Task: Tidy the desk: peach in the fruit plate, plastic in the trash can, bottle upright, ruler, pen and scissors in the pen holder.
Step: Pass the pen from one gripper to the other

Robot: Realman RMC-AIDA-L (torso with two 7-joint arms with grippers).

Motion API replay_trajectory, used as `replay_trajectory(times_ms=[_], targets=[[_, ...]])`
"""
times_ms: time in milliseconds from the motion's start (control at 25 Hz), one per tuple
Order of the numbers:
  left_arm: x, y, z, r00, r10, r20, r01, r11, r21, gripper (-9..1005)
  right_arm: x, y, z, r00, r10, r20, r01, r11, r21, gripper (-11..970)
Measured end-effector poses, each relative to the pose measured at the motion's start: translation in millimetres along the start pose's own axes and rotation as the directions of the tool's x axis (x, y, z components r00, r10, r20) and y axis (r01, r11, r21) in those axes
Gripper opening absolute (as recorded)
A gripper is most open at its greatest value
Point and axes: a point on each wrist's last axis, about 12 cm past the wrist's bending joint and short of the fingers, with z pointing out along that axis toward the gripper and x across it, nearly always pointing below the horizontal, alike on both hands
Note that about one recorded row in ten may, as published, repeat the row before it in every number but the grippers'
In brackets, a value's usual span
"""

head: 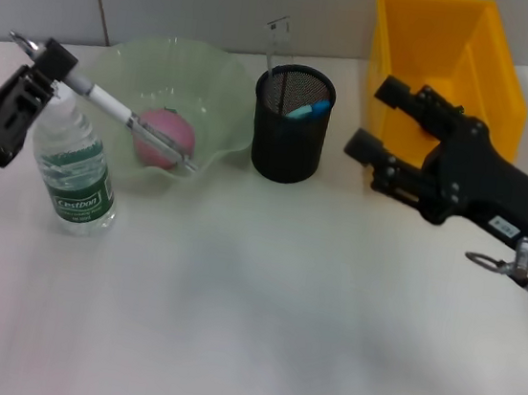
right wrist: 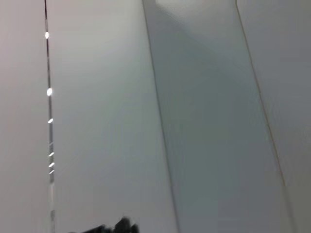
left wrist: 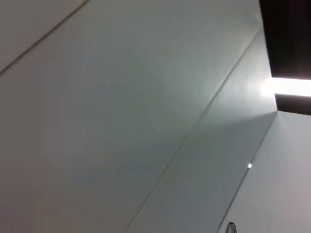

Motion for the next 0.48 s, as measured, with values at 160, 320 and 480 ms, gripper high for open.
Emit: replay_trajectory(times_ms=[160, 320, 480], targets=[[-1.0, 2.9, -0.3, 1.000, -0.023, 0.004, 0.023, 0.999, -0.023, 143, 0.7, -1.3, 2.1, 0.999, -0.045, 0.025, 0.044, 0.999, 0.032, 811], [-2.1, 4.3, -2.6, 0.998, -0.053, 0.030, 0.055, 0.997, -0.046, 144, 4.1, -3.4, 10.5, 0.998, -0.060, 0.010, 0.060, 0.998, 0.032, 811], [-0.4, 6.3, -0.3, 0.993, -0.109, 0.037, 0.111, 0.992, -0.060, 144, 7.6, -1.3, 13.2, 0.999, -0.044, 0.005, 0.044, 0.999, 0.027, 810]])
